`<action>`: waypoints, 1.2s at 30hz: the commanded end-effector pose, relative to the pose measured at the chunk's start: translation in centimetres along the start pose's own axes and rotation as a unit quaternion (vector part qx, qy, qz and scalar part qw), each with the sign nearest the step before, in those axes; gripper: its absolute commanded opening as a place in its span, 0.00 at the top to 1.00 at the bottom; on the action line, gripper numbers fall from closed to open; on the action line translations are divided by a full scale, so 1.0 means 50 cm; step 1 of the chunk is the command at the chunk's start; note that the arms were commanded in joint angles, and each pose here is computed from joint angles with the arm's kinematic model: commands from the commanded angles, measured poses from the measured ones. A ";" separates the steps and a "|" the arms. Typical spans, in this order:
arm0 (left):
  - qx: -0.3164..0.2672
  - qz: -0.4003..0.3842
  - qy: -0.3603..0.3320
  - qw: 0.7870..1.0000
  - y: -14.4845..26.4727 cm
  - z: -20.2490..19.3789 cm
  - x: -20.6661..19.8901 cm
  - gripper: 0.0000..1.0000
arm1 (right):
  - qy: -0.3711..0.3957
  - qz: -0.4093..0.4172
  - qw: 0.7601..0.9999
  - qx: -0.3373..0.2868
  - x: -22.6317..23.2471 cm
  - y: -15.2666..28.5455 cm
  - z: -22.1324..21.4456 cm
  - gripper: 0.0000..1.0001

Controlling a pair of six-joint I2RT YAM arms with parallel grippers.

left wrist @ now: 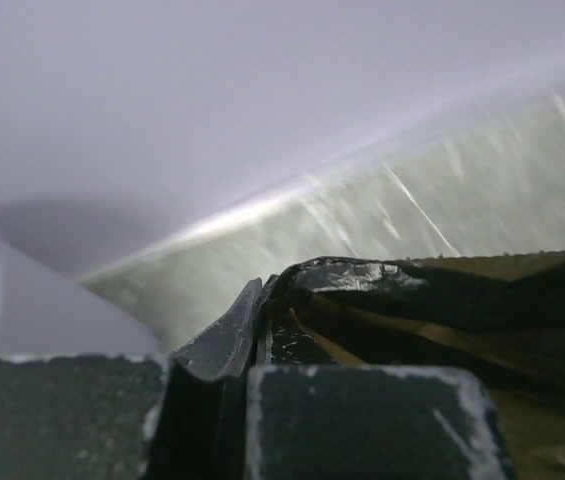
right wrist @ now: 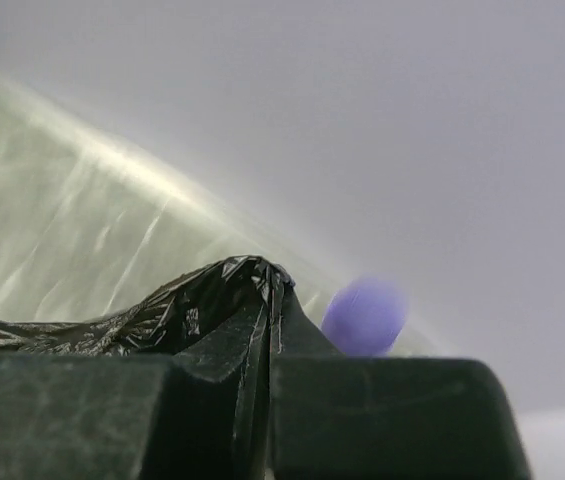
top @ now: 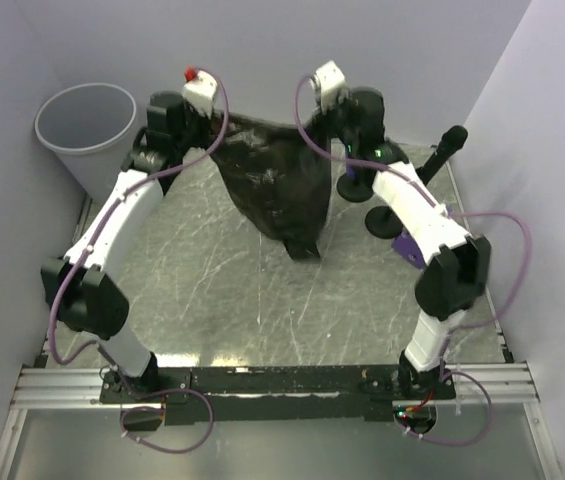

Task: Put the trash bags into the trash bin

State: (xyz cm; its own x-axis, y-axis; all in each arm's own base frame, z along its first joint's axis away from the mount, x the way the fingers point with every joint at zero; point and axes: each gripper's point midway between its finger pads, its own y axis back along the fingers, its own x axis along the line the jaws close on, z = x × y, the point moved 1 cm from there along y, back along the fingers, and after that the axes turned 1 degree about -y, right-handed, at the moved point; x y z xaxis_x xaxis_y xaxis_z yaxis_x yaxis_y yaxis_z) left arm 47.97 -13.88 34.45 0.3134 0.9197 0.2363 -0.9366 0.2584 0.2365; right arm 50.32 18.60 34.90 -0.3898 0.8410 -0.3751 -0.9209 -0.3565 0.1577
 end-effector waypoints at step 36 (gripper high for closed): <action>-0.316 -0.196 -0.411 0.832 0.375 -0.065 -0.225 0.92 | 0.197 0.147 0.949 -0.196 0.197 0.433 0.012 1.00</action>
State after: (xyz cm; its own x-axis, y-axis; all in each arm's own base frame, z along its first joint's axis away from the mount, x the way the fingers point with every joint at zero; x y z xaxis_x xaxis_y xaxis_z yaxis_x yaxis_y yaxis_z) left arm 26.60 -17.77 28.99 0.2894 0.1311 0.9482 -0.5705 0.8190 0.0609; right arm 25.60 19.07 30.35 -0.5044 0.3532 -0.7879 -0.6375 -0.7678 0.0639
